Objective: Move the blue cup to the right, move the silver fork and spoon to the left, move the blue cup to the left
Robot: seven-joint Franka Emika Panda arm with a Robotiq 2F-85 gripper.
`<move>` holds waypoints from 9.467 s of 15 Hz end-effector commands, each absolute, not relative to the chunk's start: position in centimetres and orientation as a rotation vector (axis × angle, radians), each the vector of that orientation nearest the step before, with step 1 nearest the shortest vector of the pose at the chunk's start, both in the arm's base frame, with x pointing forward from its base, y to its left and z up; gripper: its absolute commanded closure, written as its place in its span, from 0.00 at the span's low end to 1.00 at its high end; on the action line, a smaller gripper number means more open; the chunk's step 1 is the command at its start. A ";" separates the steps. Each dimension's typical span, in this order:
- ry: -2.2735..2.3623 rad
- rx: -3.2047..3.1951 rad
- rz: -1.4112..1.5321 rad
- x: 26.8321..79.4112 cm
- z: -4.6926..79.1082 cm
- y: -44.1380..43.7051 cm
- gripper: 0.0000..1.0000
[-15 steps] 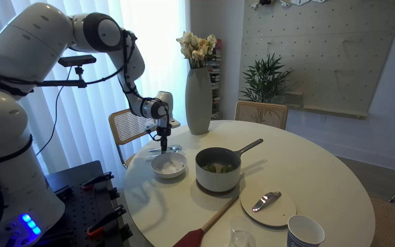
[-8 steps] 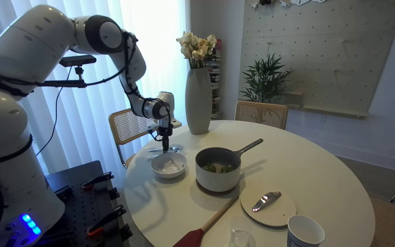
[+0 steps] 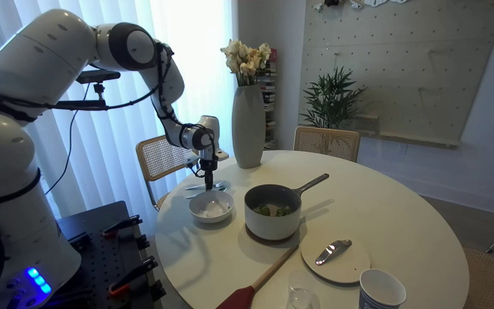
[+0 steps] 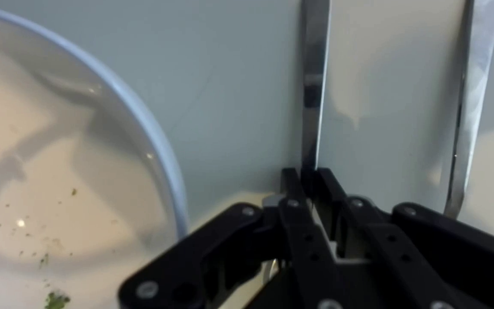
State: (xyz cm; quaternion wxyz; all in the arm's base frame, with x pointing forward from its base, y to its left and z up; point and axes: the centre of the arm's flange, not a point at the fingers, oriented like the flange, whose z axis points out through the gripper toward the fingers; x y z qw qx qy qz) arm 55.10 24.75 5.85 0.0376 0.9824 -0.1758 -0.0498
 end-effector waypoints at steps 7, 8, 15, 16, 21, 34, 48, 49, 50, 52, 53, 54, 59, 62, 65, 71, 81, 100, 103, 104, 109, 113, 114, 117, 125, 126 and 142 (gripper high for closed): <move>-0.529 3.039 -0.140 56.1 7.8 25.3 0.05; -0.525 3.048 -0.127 56.2 8.6 25.4 0.01; -0.503 3.104 -0.009 56.1 14.9 25.7 0.00; -0.495 3.111 0.003 55.9 15.9 25.6 0.00; -0.430 3.124 0.007 53.5 20.8 23.5 0.00; -0.119 2.998 0.109 49.9 25.3 -4.0 0.00; 0.041 2.918 0.359 53.8 23.1 -36.0 0.00; 0.053 2.916 0.365 54.6 22.5 -36.4 0.00; 0.069 2.916 0.370 55.4 22.0 -36.7 0.00; 0.080 2.914 0.373 56.9 20.7 -37.3 0.00; 0.086 2.916 0.373 57.6 20.2 -37.5 0.00; 0.091 2.914 0.372 58.2 19.6 -37.8 0.00; 0.089 2.915 0.351 59.4 16.9 -38.7 0.00; 0.087 2.918 0.342 59.7 15.8 -39.2 0.00; 0.082 2.921 0.336 60.0 15.1 -39.6 0.00; 0.078 2.911 0.354 60.7 15.2 -39.5 0.42; 0.067 2.902 0.365 61.0 16.4 -39.7 1.00; 0.462 3.019 0.484 61.5 33.1 -29.5 0.99; 0.665 3.046 0.486 59.6 35.6 -24.8 0.99; 0.715 3.050 0.481 58.7 36.3 -23.3 0.99; 0.856 3.073 0.429 53.1 39.2 -16.4 0.99; 0.978 3.077 0.344 48.0 40.4 -10.5 0.99; 1.010 3.078 0.324 46.6 40.6 -9.0 0.99; 1.083 3.082 0.277 42.1 40.7 -4.5 0.99; 0.847 2.962 0.367 33.1 36.2 -0.3 0.99; 0.817 2.947 0.375 33.0 35.8 -0.5 0.99; 0.707 2.942 0.316 36.2 26.6 -1.0 0.99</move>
